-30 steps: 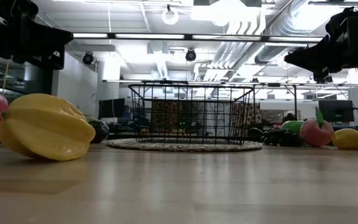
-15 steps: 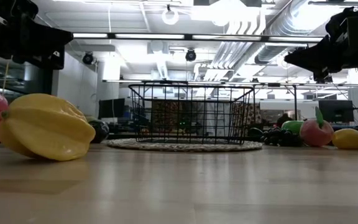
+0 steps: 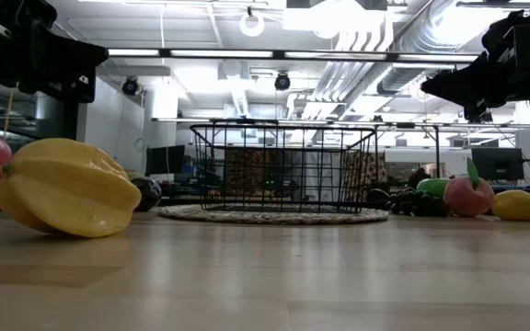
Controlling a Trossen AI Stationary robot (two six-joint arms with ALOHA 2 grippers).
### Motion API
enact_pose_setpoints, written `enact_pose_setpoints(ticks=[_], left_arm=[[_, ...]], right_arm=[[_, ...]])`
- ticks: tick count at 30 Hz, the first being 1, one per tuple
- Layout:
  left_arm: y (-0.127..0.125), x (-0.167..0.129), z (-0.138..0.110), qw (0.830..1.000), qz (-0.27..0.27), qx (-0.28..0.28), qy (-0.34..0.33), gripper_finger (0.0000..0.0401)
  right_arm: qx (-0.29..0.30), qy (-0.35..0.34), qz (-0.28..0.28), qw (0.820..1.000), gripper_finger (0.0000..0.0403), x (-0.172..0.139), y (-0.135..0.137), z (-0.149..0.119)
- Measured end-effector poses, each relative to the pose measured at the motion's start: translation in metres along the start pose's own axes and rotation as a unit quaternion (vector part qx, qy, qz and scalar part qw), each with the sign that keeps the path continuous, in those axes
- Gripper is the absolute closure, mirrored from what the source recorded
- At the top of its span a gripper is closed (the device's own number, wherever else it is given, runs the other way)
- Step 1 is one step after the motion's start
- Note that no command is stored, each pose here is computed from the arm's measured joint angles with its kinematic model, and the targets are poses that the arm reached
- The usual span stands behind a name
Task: Build produce basket
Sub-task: Put the green apple into the wire basket
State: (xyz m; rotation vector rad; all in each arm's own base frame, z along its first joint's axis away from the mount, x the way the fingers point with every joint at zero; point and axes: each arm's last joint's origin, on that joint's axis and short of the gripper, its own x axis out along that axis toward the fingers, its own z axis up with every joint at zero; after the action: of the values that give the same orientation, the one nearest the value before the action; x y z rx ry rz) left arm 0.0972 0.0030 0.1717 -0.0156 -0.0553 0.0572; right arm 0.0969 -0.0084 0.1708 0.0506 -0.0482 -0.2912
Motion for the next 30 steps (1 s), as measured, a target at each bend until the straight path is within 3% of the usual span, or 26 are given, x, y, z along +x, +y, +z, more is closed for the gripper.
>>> enact_pose_setpoints(ticks=[8,12,16,18,20,23,26,30], left_arm=[[0.000,0.000,0.000,1.000,0.000,0.000,0.000,0.0400],[0.000,0.000,0.000,1.000,0.001,0.000,0.000,0.0400],[0.000,0.000,0.000,1.000,0.002,0.000,0.000,0.0400],[0.000,0.000,0.000,1.000,0.002,0.000,0.000,0.0400],[0.000,0.000,0.000,1.000,0.002,0.000,-0.001,0.0400],[0.000,0.000,0.000,1.000,0.002,0.000,0.000,0.0400],[0.000,0.000,0.000,1.000,0.002,0.000,0.000,0.0400],[0.000,0.000,0.000,1.000,0.002,0.000,-0.001,0.0400]], right_arm=[[0.025,-0.016,0.001,1.000,0.0402,0.000,0.000,0.003],[0.126,-0.110,0.014,0.986,0.0402,-0.002,0.000,0.022],[0.142,-0.237,0.041,0.960,0.0402,-0.010,-0.001,0.048],[0.144,-0.246,0.037,0.958,0.0402,-0.011,-0.001,0.062],[0.137,-0.202,0.003,0.970,0.0401,-0.008,-0.002,0.077],[0.120,-0.054,-0.102,0.986,0.0387,0.000,-0.004,0.088],[0.117,0.066,-0.209,0.969,0.0353,0.007,-0.007,0.095],[0.113,0.159,-0.328,0.924,0.0291,0.019,-0.013,0.099]])
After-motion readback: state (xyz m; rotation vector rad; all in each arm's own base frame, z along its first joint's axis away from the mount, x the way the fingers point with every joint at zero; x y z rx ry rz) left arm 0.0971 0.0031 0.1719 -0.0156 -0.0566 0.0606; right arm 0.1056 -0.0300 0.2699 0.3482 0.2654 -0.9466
